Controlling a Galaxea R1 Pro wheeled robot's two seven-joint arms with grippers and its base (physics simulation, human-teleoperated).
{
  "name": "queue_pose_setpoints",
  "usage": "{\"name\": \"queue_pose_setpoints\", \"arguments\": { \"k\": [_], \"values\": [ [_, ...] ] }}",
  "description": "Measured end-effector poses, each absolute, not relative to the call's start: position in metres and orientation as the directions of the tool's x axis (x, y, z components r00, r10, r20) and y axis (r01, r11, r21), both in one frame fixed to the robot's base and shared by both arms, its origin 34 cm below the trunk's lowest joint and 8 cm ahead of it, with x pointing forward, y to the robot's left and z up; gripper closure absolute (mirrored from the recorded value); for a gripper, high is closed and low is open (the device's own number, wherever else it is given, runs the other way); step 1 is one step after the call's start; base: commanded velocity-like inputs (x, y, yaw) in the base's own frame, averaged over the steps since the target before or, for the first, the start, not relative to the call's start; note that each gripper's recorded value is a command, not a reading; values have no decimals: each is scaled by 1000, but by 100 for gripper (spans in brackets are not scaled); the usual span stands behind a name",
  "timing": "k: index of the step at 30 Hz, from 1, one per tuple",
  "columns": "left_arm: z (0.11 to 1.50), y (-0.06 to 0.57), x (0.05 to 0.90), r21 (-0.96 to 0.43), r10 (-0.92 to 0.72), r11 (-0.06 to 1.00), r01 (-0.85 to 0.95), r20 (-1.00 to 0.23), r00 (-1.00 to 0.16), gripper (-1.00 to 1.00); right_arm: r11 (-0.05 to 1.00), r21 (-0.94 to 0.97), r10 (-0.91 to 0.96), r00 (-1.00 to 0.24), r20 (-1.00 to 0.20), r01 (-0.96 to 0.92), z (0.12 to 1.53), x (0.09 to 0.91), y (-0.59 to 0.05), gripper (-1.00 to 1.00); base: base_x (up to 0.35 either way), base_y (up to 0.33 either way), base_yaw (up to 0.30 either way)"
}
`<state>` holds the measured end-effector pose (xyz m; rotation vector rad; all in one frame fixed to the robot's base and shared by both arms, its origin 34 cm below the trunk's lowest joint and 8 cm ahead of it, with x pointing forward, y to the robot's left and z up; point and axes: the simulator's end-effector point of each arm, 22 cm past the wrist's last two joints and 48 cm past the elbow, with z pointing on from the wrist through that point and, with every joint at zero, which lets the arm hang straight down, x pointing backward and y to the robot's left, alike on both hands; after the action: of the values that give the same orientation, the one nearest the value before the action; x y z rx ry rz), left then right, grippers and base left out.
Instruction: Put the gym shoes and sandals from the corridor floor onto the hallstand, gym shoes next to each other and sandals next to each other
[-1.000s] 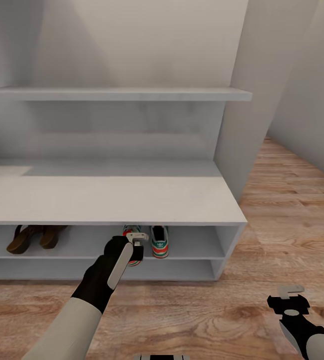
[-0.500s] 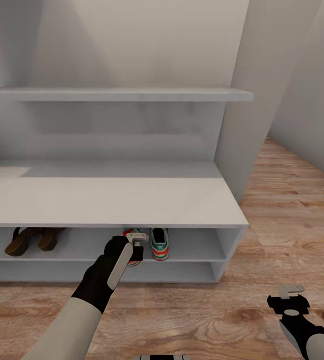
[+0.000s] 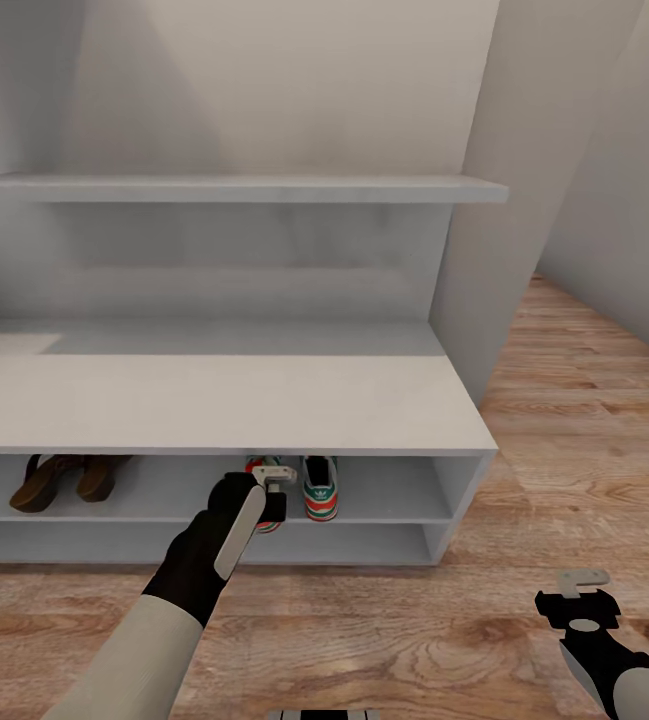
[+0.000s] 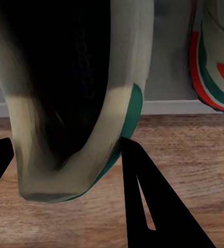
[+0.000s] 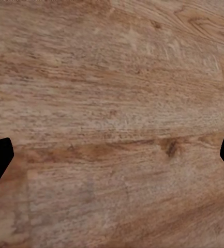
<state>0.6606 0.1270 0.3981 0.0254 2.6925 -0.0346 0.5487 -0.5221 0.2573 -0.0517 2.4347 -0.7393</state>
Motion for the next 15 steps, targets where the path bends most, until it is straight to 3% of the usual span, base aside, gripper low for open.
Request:
{"name": "queue_pose_setpoints", "arguments": {
  "k": [15],
  "values": [
    [389,129,655,-11,18,1000,25,-411,-911,100,845,-519,-199,-826,-527,127,257,549,-522,-100,0,0,0]
  ]
}}
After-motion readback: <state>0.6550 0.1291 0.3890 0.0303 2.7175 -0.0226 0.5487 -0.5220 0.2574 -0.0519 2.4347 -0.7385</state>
